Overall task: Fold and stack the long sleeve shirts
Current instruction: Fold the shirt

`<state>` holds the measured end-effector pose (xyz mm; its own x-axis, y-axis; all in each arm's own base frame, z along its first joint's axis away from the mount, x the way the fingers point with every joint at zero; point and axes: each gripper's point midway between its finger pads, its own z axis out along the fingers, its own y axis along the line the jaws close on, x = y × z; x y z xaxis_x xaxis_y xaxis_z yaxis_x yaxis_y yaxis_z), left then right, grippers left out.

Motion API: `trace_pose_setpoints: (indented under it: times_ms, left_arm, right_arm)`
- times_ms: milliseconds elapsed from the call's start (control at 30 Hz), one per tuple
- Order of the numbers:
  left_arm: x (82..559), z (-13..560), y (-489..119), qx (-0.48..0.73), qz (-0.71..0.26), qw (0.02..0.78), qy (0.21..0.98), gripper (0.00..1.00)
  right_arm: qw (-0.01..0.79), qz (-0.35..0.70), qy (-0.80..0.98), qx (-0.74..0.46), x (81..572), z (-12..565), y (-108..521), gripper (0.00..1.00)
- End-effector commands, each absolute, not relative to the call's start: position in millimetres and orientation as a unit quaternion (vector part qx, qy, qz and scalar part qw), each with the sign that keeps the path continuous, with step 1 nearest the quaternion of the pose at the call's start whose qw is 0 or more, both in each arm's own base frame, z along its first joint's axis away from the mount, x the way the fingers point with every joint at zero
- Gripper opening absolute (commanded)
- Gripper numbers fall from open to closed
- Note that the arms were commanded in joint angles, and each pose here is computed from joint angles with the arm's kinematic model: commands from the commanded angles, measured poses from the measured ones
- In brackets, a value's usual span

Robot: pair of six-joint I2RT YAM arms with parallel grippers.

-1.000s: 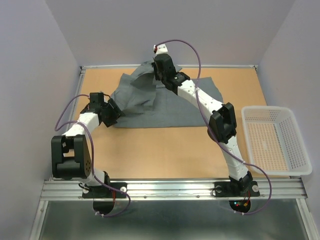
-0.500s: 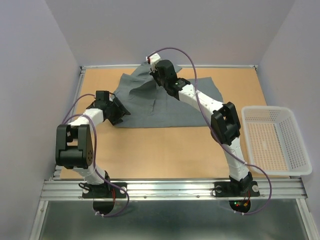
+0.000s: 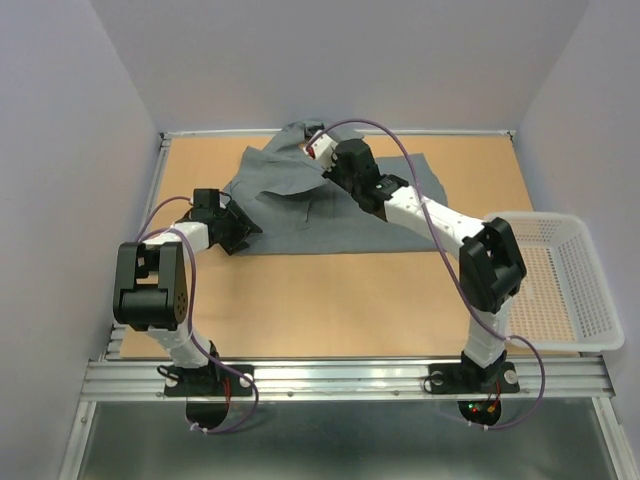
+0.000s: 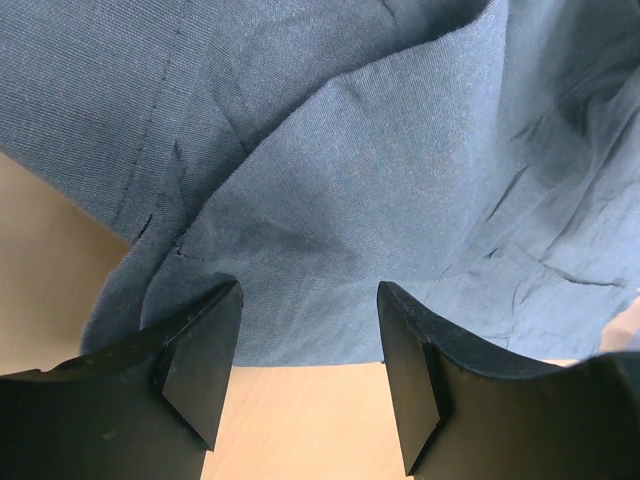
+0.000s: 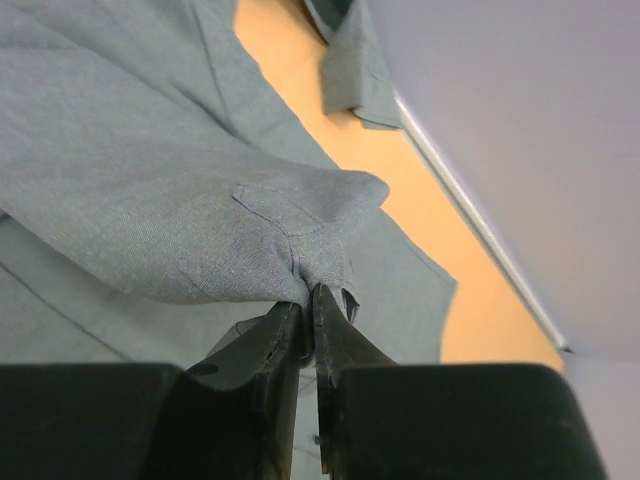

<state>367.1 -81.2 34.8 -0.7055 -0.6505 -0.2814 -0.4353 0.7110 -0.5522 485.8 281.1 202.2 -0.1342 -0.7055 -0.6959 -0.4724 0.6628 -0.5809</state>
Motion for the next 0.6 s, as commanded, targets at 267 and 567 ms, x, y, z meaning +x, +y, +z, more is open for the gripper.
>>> trace_pose_setpoints:
  times_ms: [267,567]
  left_arm:
    - [351,19,-78,-0.315,-0.213,0.216,0.899,0.68]
    - [346,23,-77,-0.31,-0.211,0.224,0.9,0.68]
  right_arm:
    - [0.49,-0.201,0.757,-0.383,452,179,216,0.2]
    - [0.475,-0.222,0.773,-0.358,433,169,191,0.58]
